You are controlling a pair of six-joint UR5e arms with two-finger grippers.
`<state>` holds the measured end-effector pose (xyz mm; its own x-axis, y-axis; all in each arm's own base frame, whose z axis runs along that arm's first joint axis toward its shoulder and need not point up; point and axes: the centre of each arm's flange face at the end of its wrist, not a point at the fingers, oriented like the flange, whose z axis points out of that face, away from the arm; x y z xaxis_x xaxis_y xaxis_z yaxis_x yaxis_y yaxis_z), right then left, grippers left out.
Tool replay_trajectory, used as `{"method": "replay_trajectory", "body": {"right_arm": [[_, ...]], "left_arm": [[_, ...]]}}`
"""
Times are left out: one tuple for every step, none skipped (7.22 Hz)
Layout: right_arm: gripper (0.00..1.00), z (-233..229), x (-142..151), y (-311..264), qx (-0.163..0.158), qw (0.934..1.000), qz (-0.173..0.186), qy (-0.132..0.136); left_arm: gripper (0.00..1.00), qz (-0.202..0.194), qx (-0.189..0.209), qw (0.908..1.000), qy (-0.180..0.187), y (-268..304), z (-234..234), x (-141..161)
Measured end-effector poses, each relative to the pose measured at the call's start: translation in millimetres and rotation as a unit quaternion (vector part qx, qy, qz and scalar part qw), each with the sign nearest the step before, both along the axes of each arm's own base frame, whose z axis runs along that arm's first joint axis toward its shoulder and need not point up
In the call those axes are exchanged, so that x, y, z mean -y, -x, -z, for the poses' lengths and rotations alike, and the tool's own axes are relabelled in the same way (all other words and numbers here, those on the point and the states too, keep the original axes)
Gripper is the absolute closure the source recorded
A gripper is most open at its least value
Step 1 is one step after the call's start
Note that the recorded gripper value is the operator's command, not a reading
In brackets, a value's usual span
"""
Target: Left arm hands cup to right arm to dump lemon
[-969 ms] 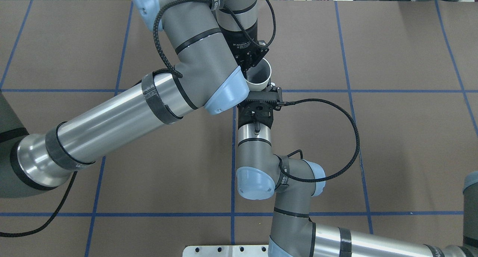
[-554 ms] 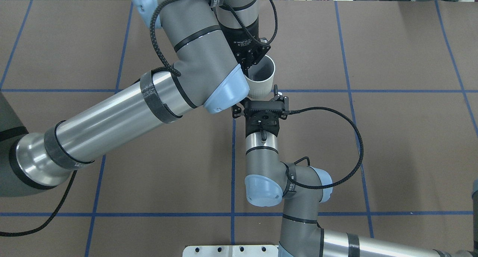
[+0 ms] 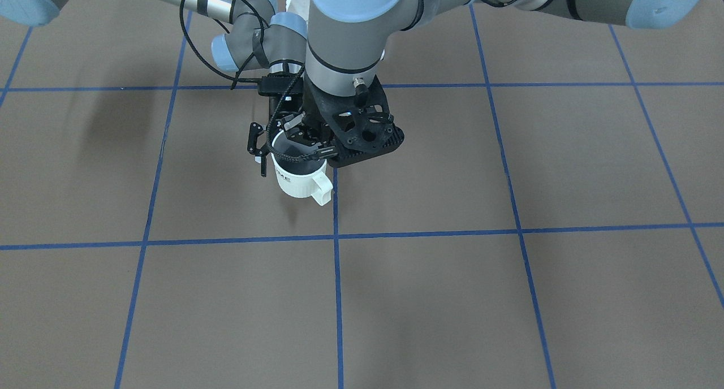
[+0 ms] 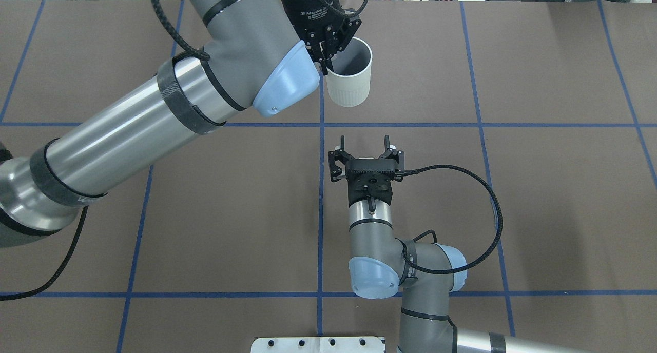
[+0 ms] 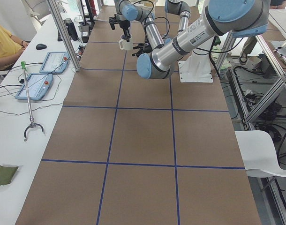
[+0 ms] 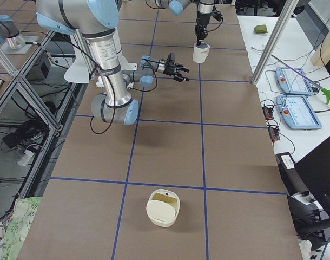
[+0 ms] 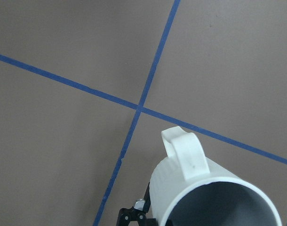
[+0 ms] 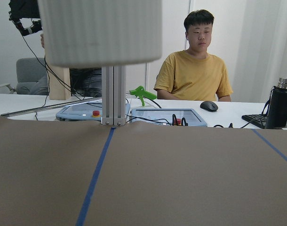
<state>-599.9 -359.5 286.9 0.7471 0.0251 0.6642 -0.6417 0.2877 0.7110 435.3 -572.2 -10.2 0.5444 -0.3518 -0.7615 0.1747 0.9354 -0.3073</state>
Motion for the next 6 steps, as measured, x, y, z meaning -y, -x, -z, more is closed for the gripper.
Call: {"method": "replay_trajectory", "body": {"right_arm": [[0.00,-7.4,7.3,-7.0,0.001,1.0000,-0.001,0.003],[0.00,-12.4,20.0,-19.0,0.018,0.9998,0.006,0.007],[0.00,-16.5,33.8,-34.8,0.042,0.9987,0.027,0.006],[0.00,-24.9,49.5,-54.5,0.053,0.9974,0.049,-0.001],[0.00,-35.7,65.4,-73.7,0.056,0.9965,0.062,-0.002],[0.00,-48.3,79.0,-95.4,0.056,0.9956,0.076,0.005]], "left_arm": [[1.00,0.001,-0.003,1.0000,-0.002,9.1,-7.2,-0.5],[1.00,-0.003,-0.002,0.9999,-0.012,17.3,-23.3,-3.2],[1.00,-0.013,0.002,0.9995,-0.028,26.1,-48.1,-6.2],[1.00,-0.026,0.009,0.9986,-0.045,37.4,-82.7,-9.8],[1.00,-0.043,0.019,0.9968,-0.065,52.7,-125.4,-16.4],[1.00,-0.061,0.030,0.9941,-0.085,73.1,-169.2,-24.1]]}}
